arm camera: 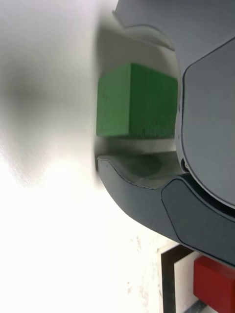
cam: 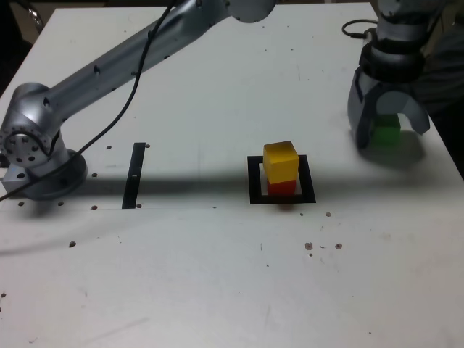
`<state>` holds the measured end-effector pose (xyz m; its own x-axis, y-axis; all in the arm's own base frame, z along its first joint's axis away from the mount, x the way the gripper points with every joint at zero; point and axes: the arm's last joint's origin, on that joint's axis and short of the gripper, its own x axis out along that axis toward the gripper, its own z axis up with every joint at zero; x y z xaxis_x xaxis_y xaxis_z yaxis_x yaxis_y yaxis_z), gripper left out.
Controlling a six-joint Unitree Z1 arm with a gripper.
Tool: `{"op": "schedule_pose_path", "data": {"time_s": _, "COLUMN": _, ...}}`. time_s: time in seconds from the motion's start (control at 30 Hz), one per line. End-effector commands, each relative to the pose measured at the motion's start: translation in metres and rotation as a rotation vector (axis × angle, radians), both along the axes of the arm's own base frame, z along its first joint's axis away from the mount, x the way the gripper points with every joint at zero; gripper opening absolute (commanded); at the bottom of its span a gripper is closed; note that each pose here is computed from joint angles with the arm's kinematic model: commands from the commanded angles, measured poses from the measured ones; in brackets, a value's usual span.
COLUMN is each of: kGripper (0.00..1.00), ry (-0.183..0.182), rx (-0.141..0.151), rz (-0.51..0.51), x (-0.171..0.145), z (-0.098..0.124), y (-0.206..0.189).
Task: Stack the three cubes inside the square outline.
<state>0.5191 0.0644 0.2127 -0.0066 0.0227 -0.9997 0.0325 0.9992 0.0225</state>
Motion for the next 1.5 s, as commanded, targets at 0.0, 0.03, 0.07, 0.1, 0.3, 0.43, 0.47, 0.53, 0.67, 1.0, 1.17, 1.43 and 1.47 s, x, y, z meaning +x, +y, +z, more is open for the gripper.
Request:
{"op": "schedule_pose_path", "data": {"time_s": 0.0, "kGripper": 0.34, "ry": -0.009, "rx": 0.004, "rz": 0.002, "x": 0.001, "z": 0.001, "y": 0.000}}
{"op": "schedule_pose_path", "data": {"time_s": 0.03, "kGripper": 0.30, "ry": -0.013, "rx": 0.005, "rz": 0.001, "x": 0.002, "z": 0.001, "y": 0.000}}
{"op": "schedule_pose_path", "data": {"time_s": 0.07, "kGripper": 0.28, "ry": -0.015, "rx": 0.005, "rz": 0.000, "x": 0.002, "z": 0.001, "y": 0.000}}
{"op": "schedule_pose_path", "data": {"time_s": 0.1, "kGripper": 0.27, "ry": -0.015, "rx": 0.005, "rz": -0.001, "x": 0.002, "z": 0.001, "y": 0.000}}
{"op": "schedule_pose_path", "data": {"time_s": 0.3, "kGripper": 0.26, "ry": -0.011, "rx": 0.001, "rz": -0.001, "x": 0.001, "z": 0.001, "y": -0.001}}
{"op": "schedule_pose_path", "data": {"time_s": 0.43, "kGripper": 0.26, "ry": -0.010, "rx": -0.001, "rz": -0.002, "x": 0.001, "z": 0.001, "y": -0.001}}
{"op": "schedule_pose_path", "data": {"time_s": 0.47, "kGripper": 0.26, "ry": -0.010, "rx": -0.001, "rz": -0.003, "x": 0.001, "z": 0.001, "y": -0.001}}
{"op": "schedule_pose_path", "data": {"time_s": 0.53, "kGripper": 0.26, "ry": -0.009, "rx": -0.001, "rz": -0.003, "x": 0.001, "z": 0.001, "y": -0.002}}
{"op": "schedule_pose_path", "data": {"time_s": 0.67, "kGripper": 0.26, "ry": -0.009, "rx": -0.001, "rz": -0.005, "x": 0.001, "z": 0.001, "y": -0.002}}
{"op": "schedule_pose_path", "data": {"time_s": 1.0, "kGripper": 0.26, "ry": -0.010, "rx": 0.005, "rz": -0.024, "x": -0.001, "z": 0.008, "y": -0.009}}
{"op": "schedule_pose_path", "data": {"time_s": 1.17, "kGripper": 0.26, "ry": -0.019, "rx": 0.007, "rz": -0.049, "x": -0.007, "z": 0.023, "y": -0.019}}
{"op": "schedule_pose_path", "data": {"time_s": 1.43, "kGripper": 0.26, "ry": -0.018, "rx": 0.024, "rz": -0.106, "x": -0.032, "z": 0.061, "y": -0.047}}
{"op": "schedule_pose_path", "data": {"time_s": 1.47, "kGripper": 0.26, "ry": -0.015, "rx": 0.025, "rz": -0.112, "x": -0.036, "z": 0.066, "y": -0.051}}
